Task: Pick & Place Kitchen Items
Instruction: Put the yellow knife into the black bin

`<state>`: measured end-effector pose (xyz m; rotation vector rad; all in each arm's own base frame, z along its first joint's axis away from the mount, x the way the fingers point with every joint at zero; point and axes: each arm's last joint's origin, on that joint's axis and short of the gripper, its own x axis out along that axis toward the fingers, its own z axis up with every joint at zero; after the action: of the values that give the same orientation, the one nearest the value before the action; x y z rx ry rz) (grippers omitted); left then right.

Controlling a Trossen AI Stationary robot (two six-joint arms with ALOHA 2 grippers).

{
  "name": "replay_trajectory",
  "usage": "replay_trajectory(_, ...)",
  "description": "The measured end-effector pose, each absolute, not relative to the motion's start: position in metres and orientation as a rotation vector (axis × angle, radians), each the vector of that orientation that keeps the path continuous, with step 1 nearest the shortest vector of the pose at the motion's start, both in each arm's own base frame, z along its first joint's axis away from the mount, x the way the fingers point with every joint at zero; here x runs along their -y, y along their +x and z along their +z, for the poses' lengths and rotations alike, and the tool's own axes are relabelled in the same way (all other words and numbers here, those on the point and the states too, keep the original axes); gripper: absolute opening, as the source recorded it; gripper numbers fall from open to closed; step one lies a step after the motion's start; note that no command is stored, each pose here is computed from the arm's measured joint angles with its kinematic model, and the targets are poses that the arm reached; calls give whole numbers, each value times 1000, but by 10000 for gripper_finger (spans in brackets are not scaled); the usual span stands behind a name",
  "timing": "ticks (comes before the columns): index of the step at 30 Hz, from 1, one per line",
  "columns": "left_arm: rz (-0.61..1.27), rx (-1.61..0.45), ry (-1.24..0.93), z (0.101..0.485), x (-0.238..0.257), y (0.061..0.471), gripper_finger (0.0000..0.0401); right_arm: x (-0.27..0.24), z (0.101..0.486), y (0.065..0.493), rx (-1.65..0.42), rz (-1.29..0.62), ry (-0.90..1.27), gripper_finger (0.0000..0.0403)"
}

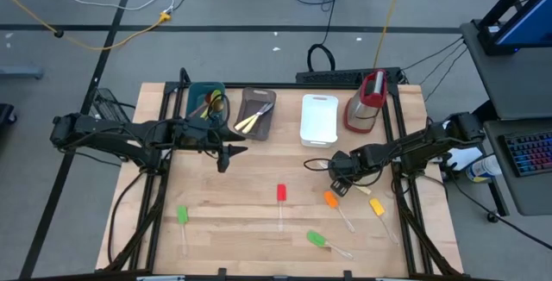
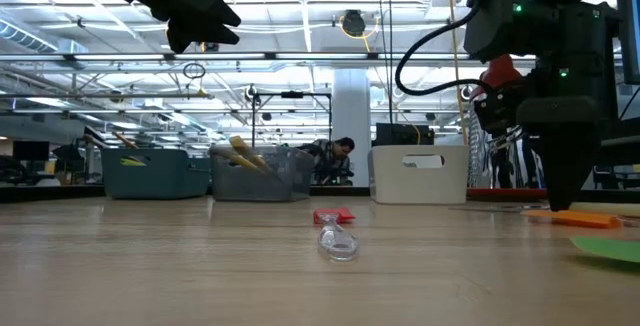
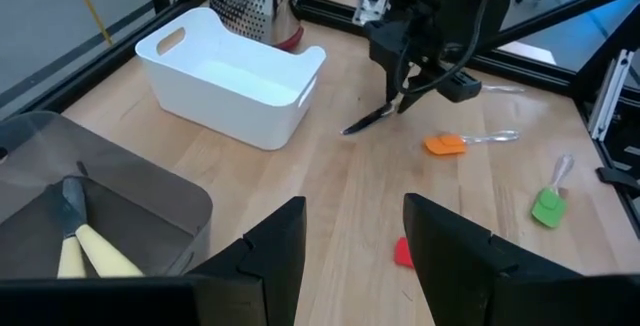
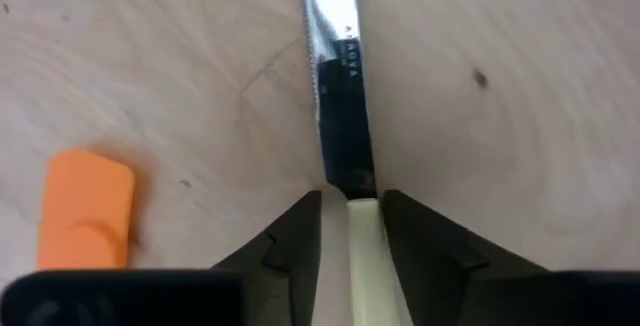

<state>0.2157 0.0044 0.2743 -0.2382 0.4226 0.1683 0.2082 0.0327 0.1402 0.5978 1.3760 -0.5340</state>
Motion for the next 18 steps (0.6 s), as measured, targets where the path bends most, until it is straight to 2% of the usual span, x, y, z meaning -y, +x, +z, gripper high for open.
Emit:
replay_trajectory(7,169,-422,-241,274,-4,216,173,-30,125,197,-1392,-563,585,25)
replay_trajectory(15,168,-422,-240,274,-4,216,173,-31,140,202,-1229,-516,660,34)
replay_trajectory(18,158,-428,-227,274,-2,216,173,-32,155,208,-1060,-489,693,31)
